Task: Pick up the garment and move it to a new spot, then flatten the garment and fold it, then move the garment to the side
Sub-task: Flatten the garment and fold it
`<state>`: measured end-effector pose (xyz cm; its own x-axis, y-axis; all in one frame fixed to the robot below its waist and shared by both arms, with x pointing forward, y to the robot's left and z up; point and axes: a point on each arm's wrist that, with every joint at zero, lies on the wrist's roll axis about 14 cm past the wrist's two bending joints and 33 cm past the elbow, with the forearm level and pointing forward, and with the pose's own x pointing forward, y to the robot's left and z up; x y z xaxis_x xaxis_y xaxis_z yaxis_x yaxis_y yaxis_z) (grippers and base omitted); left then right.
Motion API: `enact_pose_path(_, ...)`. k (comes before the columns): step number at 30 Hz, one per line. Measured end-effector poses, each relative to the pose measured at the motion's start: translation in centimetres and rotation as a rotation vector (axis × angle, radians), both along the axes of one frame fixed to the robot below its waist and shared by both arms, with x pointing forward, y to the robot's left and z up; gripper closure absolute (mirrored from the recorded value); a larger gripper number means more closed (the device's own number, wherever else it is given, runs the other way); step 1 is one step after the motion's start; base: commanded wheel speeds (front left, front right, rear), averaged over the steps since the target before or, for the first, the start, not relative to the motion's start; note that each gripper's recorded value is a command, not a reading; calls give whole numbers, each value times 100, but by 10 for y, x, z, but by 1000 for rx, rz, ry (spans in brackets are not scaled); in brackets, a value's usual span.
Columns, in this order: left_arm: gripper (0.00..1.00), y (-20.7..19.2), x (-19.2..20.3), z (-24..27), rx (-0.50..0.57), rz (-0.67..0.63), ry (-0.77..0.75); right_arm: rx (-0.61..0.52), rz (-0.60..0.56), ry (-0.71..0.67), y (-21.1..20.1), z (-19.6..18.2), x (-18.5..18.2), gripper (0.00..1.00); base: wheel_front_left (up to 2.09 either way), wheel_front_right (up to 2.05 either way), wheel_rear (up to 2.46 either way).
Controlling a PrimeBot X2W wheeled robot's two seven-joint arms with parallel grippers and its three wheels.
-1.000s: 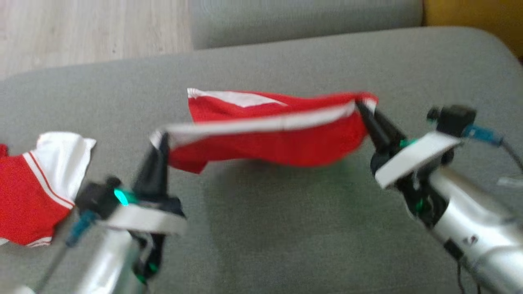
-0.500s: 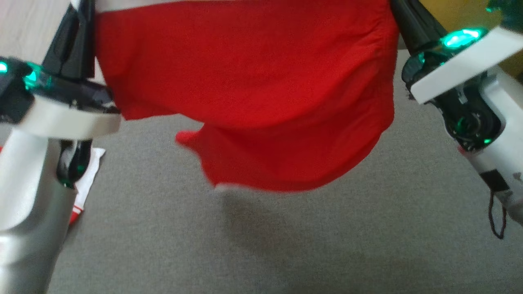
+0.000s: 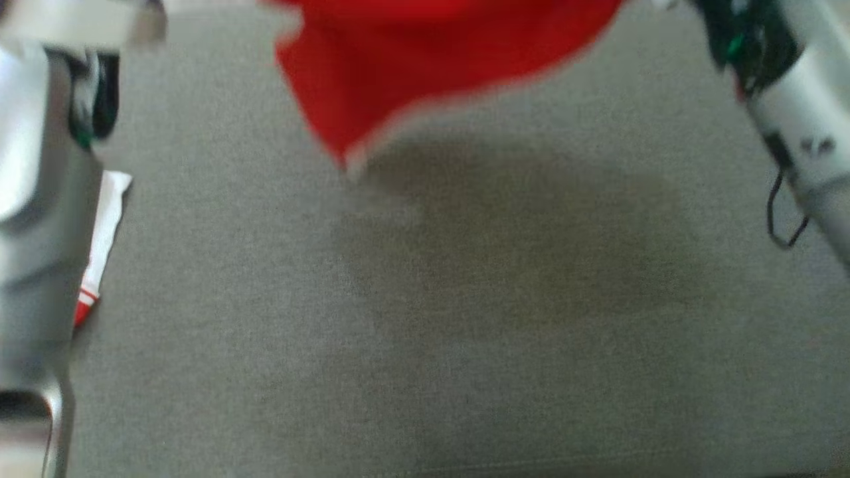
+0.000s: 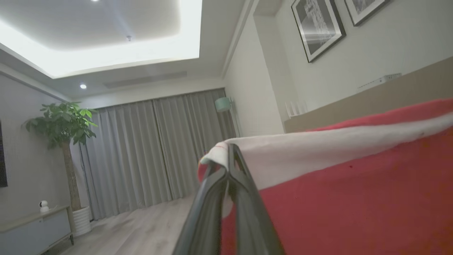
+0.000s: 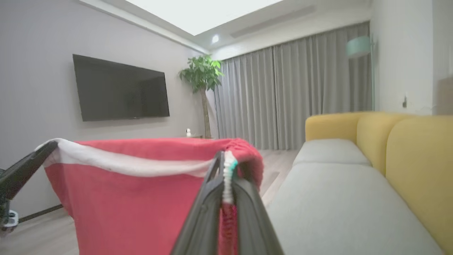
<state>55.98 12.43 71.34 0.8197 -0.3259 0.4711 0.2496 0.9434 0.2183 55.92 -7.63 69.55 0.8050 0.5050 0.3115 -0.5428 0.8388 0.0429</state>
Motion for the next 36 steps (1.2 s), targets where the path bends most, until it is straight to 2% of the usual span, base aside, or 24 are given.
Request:
enact_pose_path(3, 100, -6, 8, 12, -47, -5, -38, -71, -17, -63, 4, 1, 14, 100, 0, 0, 0)
enact_pose_path(5, 100, -7, 5, 2, -70, -8, -17, -140, -10, -52, 11, -17, 15, 100, 0, 0, 0)
enact_pose_path(9, 100, 8, -12, -60, -129, 32, 126, -160, 14, 50, 18, -68, -1, 100, 0, 0, 0)
enact_pose_path(10, 100, 8, -12, -60, -129, 32, 126, -160, 14, 50, 18, -68, -1, 100, 0, 0, 0)
enact_pose_path(15, 100, 25, -68, -185, -250, 109, 447, -172, 36, 283, 15, -170, -54, 100, 0, 0, 0)
enact_pose_path(19, 100, 40, -120, -248, -335, 186, 624, -154, 58, 424, 16, -222, -107, 100, 0, 0, 0)
enact_pose_path(23, 100, 54, -158, -266, -402, 241, 672, -118, 85, 486, 22, -238, -150, 100, 0, 0, 0)
enact_pose_path(30, 100, 71, -219, -278, -415, 291, 699, -29, 124, 596, 33, -258, -223, 100, 0, 0, 0)
enact_pose_path(33, 100, 73, -231, -279, -417, 298, 699, -1, 131, 630, 36, -264, -241, 100, 0, 0, 0)
enact_pose_path(36, 100, 69, -227, -274, -405, 283, 685, 33, 122, 636, 34, -262, -239, 100, 0, 0, 0)
